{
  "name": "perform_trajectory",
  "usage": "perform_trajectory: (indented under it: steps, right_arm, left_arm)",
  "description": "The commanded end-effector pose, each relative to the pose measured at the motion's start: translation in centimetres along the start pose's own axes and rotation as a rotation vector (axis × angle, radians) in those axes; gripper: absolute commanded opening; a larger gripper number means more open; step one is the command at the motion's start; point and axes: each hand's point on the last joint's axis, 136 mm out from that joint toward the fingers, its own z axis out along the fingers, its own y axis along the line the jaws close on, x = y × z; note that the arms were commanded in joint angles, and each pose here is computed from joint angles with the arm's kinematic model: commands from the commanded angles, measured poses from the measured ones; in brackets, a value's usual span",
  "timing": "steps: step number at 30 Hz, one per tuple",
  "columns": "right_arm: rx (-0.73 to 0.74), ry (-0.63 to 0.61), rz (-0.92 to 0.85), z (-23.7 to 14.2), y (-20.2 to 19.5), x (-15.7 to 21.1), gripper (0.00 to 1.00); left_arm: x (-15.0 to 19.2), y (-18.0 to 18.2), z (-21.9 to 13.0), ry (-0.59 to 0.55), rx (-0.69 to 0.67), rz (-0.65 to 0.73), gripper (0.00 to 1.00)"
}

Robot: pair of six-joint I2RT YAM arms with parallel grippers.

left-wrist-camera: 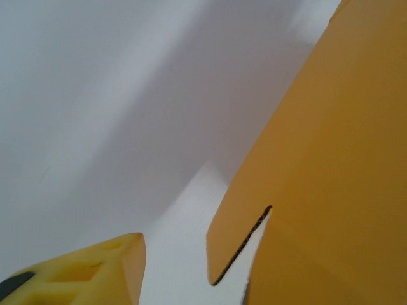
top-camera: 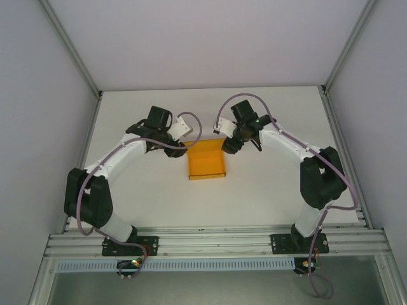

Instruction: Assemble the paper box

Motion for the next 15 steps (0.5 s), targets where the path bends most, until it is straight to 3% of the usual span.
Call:
perform_trajectory:
  steps: [1,6,10,15]
  right_arm:
    - [-0.087,-0.01,-0.043,0.1,1.1,-0.1,0.61]
    - [-0.115,-0.016,-0.039,0.1,1.2,-0.5,0.24]
    - [-0.152,-0.025,-0.042,-0.3,2.1,-0.5,0.09]
    - [-0.093,-0.044,0.065,-1.0,0.9,-1.4,0.01]
  left_arm:
    - [0.3,-0.8,0.5,0.045,0.046,0.074,0.48]
    - [0.0,-0.2,0.8,0.058,0.014,0.076,0.26]
    - [-0.6,-0.5,0.7,0.037,0.005,0.08,0.01]
    - [-1.9,0.5,0.7,0.021,-0.097,0.027,0.0]
